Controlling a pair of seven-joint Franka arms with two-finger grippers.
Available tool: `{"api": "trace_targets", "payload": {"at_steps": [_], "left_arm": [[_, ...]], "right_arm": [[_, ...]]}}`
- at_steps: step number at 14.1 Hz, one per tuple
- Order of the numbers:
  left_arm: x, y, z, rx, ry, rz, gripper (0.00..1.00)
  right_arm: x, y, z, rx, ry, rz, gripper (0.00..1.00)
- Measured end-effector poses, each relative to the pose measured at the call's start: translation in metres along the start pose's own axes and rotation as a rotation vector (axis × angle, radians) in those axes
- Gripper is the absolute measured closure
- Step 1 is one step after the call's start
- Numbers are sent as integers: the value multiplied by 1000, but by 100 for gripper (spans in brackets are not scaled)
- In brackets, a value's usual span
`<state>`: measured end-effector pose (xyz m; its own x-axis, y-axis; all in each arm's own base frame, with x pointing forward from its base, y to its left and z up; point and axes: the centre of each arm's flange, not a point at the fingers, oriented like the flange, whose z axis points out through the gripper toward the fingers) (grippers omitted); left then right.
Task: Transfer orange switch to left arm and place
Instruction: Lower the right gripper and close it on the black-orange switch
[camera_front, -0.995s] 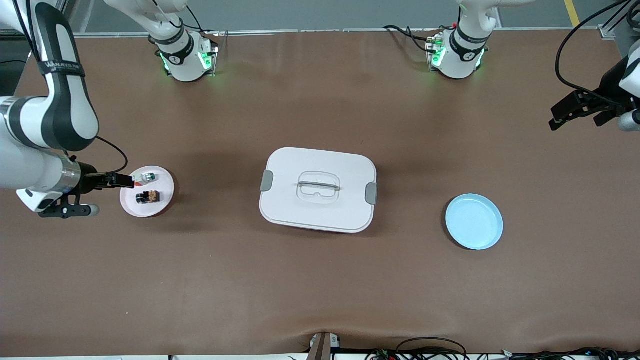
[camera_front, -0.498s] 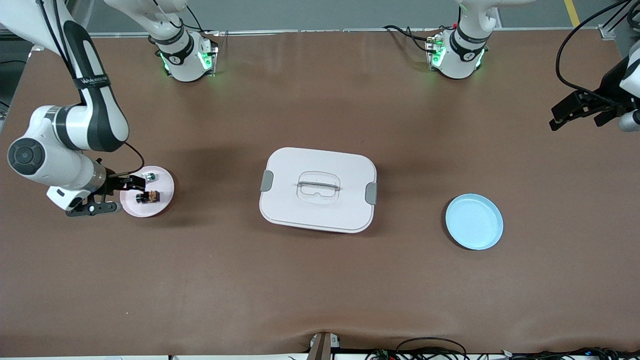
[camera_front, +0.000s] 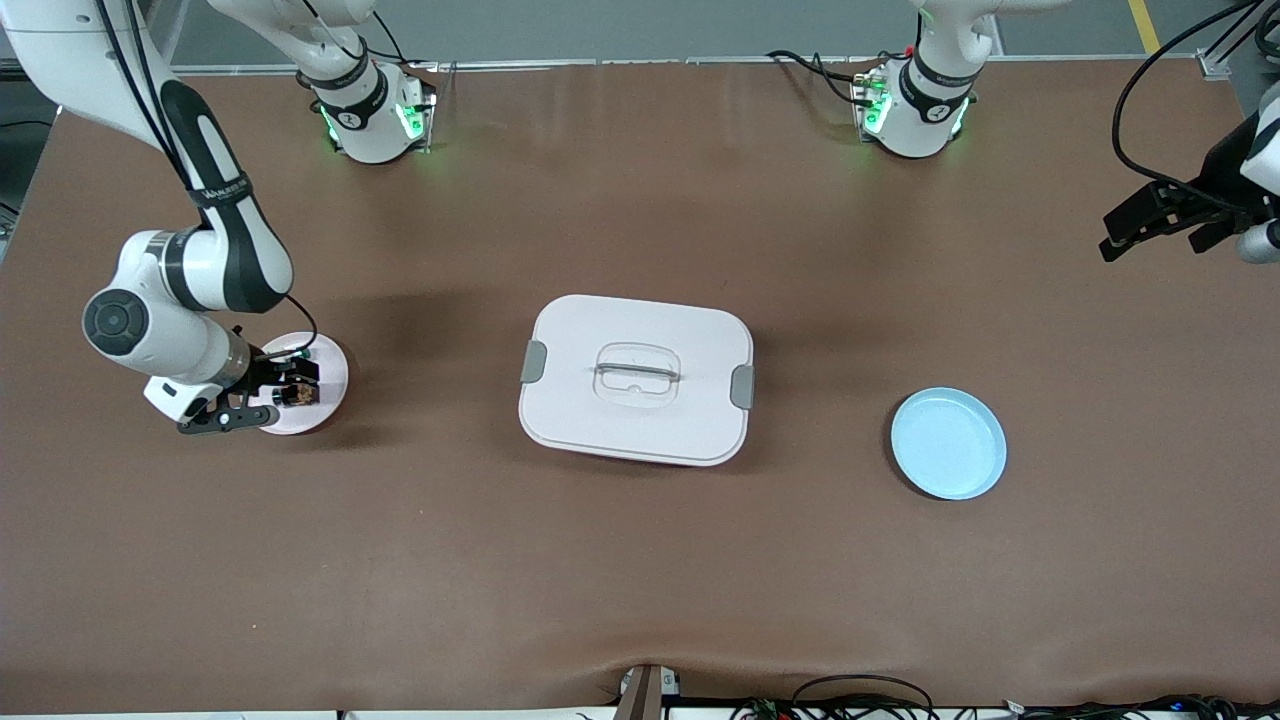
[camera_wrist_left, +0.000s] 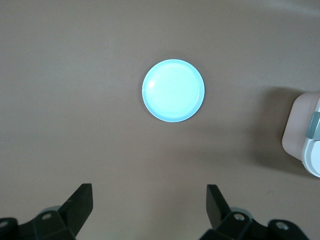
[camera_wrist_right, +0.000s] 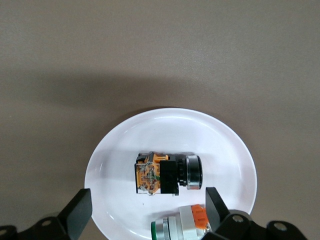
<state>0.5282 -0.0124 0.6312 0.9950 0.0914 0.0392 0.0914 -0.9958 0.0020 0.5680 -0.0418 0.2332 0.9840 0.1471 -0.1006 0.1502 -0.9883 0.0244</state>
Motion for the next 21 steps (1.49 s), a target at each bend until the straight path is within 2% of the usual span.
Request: {"api": "trace_targets", "payload": {"at_steps": [6, 21], "left_arm": [[0, -1, 0, 0, 0, -1, 0], [0, -1, 0, 0, 0, -1, 0]], "right_arm": [[-1, -2, 24, 1, 26, -3, 0], [-8, 23, 41, -6, 13, 26, 0]]}}
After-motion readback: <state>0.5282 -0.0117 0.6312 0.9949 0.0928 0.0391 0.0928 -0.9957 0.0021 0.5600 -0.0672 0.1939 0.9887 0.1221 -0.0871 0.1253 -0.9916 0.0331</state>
